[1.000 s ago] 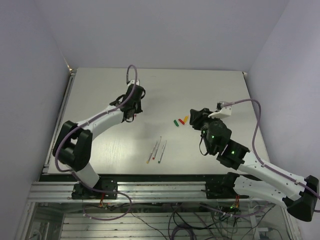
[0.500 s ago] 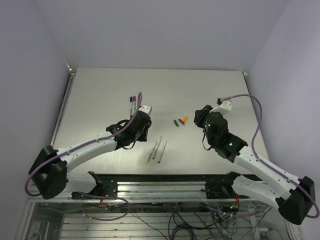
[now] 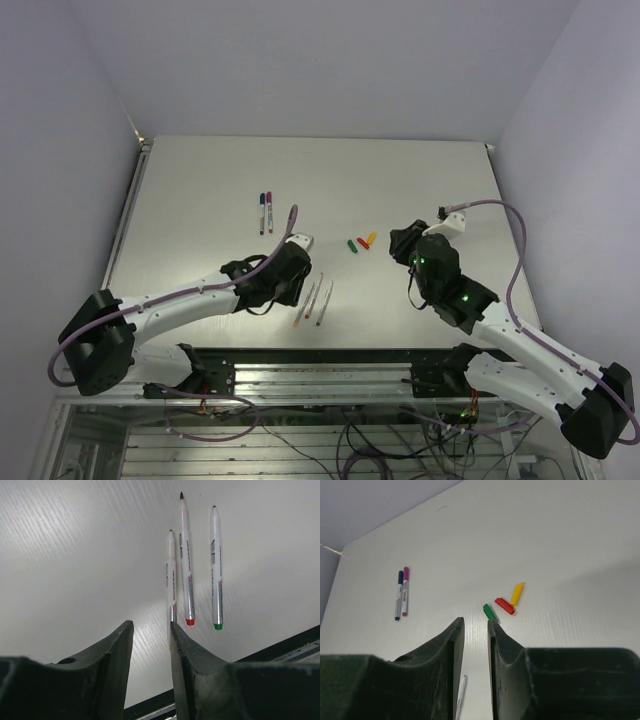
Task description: Insert the pens into the pen caps
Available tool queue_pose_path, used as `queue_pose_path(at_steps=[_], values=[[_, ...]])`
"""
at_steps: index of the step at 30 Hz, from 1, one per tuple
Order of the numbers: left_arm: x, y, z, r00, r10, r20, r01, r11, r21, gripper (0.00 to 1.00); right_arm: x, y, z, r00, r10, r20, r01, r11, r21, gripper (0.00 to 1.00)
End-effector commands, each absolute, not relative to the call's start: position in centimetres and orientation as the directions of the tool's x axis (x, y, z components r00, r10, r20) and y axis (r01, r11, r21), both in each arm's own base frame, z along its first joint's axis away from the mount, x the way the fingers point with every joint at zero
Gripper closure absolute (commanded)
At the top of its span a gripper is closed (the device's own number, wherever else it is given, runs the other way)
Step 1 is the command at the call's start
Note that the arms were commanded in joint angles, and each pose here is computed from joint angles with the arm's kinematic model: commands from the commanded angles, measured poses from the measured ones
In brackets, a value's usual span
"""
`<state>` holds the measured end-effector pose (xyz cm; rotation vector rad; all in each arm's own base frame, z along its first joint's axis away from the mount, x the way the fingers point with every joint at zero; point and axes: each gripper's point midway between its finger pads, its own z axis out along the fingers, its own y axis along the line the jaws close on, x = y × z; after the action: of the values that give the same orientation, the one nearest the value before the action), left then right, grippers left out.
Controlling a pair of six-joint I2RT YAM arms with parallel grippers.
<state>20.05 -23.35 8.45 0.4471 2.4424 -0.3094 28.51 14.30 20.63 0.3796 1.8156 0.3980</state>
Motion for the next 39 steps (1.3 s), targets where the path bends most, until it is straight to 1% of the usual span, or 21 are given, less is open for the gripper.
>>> queue_pose_path(at_steps=[1, 13, 20, 32, 39], values=[[19.2, -24.0, 7.5, -0.756, 0.278, -0.592, 0.415, 0.904, -0.105, 0.54, 28.3, 14.3, 20.6, -0.262, 0.48, -0.837, 0.044, 0.873, 0.486, 0.76], [18.6, -26.1, 5.6, -0.762, 0.33, -0.557, 0.462, 0.88, -0.11, 0.54, 28.2, 14.5, 19.6, -0.28, 0.48, -0.831, 0.046, 0.872, 0.488, 0.78], [18.9, -26.2, 4.4, -0.766, 0.341, -0.545, 0.453, 0.888, -0.082, 0.54, 28.1, 14.5, 19.5, -0.28, 0.482, -0.83, 0.043, 0.87, 0.491, 0.79], [18.8, -26.5, 3.2, -0.771, 0.351, -0.531, 0.457, 0.886, -0.078, 0.54, 27.9, 14.4, 19.3, -0.277, 0.484, -0.83, 0.038, 0.869, 0.493, 0.81], [18.8, -26.0, 1.9, -0.78, 0.376, -0.501, 0.454, 0.89, -0.038, 0.54, 27.9, 14.5, 19.1, -0.282, 0.484, -0.828, 0.037, 0.868, 0.495, 0.82]])
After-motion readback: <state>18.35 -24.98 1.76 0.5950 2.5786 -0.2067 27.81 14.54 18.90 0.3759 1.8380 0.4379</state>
